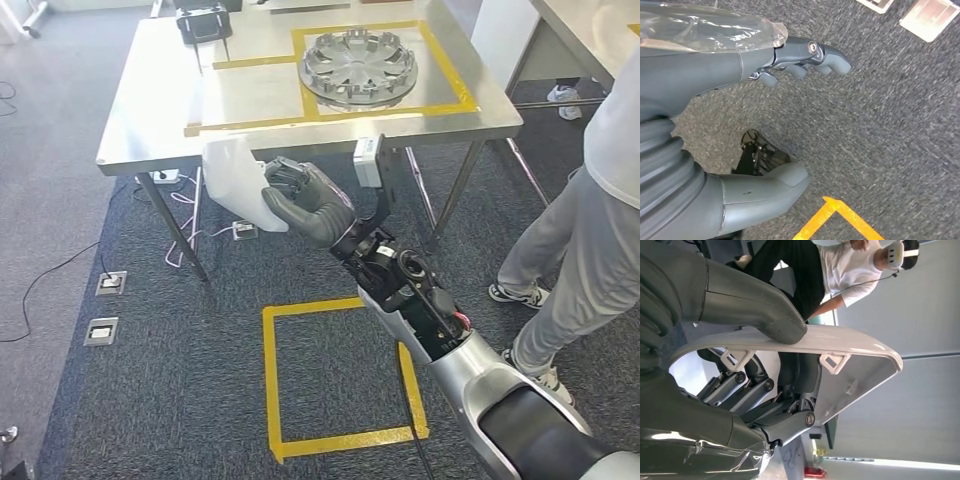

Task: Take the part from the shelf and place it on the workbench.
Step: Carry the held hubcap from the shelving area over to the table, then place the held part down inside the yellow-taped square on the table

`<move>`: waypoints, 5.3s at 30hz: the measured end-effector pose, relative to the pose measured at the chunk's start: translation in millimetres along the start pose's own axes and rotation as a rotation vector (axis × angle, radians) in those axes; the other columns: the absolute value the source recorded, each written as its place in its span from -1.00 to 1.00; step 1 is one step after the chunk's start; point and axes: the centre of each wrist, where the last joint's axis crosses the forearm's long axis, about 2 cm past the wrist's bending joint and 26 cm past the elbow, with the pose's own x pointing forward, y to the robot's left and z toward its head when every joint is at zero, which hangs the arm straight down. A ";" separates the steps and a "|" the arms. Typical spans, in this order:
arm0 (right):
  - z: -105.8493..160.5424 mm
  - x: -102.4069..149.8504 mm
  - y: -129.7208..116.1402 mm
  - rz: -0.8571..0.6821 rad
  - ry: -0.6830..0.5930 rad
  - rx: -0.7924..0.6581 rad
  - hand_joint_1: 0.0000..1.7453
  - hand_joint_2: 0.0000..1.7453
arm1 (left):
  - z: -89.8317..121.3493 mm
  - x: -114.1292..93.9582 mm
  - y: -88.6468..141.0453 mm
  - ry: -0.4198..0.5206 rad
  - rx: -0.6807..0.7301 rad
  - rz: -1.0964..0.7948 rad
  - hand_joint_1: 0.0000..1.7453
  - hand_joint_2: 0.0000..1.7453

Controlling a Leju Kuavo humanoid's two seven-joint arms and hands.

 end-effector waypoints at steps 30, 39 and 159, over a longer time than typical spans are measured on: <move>8.1 6.2 2.8 -0.017 -0.015 -0.041 1.00 1.00 | 1.6 3.3 -6.9 0.000 -0.007 -0.004 -1.00 1.00; 10.2 5.5 4.5 -0.022 -0.005 -0.045 1.00 1.00 | 0.8 0.1 -3.1 0.004 -0.001 -0.007 -1.00 1.00; 0.6 0.4 16.6 0.694 0.121 0.083 1.00 1.00 | 5.8 -15.4 -12.9 -0.001 0.031 -0.040 -1.00 1.00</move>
